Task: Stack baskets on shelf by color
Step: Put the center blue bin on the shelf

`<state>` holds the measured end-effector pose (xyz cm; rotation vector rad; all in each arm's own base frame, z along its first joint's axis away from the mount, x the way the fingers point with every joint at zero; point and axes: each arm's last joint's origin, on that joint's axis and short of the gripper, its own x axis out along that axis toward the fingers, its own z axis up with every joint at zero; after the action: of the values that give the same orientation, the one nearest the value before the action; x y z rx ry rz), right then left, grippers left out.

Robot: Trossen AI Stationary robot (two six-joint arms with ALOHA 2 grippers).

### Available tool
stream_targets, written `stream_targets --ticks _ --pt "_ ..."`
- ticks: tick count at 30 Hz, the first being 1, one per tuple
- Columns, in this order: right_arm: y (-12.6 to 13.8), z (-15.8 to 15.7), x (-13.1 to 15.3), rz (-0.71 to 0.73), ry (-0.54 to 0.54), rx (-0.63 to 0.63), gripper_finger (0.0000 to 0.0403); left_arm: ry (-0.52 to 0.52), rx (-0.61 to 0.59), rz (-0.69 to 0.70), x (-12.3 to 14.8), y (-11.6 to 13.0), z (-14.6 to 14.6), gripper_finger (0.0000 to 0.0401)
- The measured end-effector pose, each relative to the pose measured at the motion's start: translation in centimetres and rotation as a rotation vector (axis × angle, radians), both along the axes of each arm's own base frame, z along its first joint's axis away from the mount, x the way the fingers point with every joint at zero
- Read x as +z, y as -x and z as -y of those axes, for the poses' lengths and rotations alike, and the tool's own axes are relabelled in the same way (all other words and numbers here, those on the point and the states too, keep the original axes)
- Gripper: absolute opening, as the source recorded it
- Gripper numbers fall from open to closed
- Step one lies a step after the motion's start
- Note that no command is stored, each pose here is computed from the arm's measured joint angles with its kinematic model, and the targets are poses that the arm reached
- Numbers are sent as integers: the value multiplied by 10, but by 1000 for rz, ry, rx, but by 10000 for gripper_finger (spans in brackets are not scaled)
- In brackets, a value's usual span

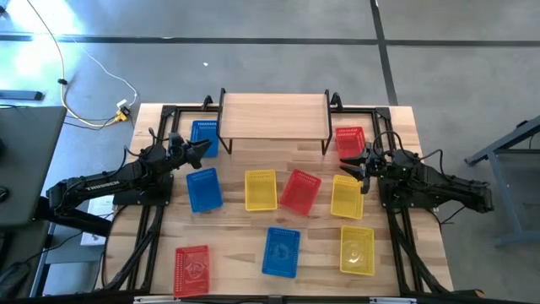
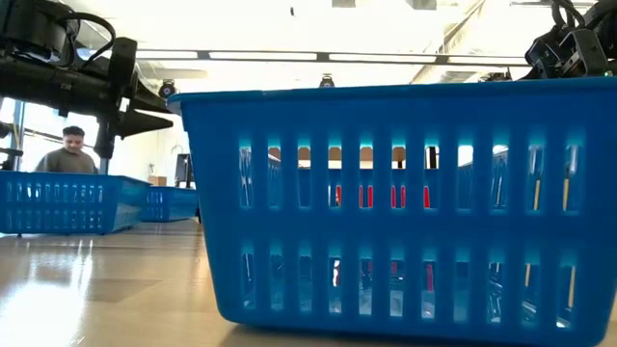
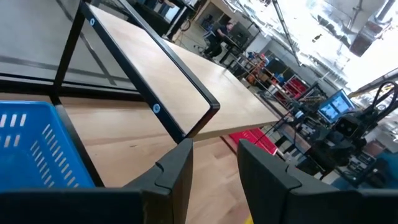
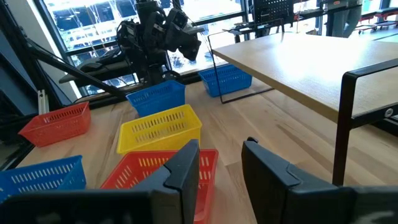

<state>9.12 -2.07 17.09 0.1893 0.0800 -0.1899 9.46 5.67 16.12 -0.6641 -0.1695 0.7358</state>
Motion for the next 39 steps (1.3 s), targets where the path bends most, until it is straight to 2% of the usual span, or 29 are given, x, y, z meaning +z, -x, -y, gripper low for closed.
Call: stream_targets --ticks 6,11,16,19,25,28,33,37,39 --pt "0 0 0 0 0 -1 108 14 -9 15 0 0 0 117" --pt "0 0 0 -1 0 -2 108 67 -8 97 3 0 0 117" --pt "0 0 0 0 0 -2 108 46 -115 180 12 -2 3 117" --pt "0 0 0 1 -7 -3 108 29 -181 217 28 -3 4 117" --pt "0 0 0 39 -211 -26 108 -24 -263 267 68 -2 7 117" --pt "0 0 0 51 -270 -39 108 5 -322 217 86 -3 9 117" --pt "0 1 0 51 -257 -73 108 78 -409 47 109 -9 9 117" --pt "1 3 0 77 -343 -123 108 137 -496 -63 125 -15 10 117" --pt "1 3 0 83 -349 -143 108 165 -547 -120 130 -20 12 117"
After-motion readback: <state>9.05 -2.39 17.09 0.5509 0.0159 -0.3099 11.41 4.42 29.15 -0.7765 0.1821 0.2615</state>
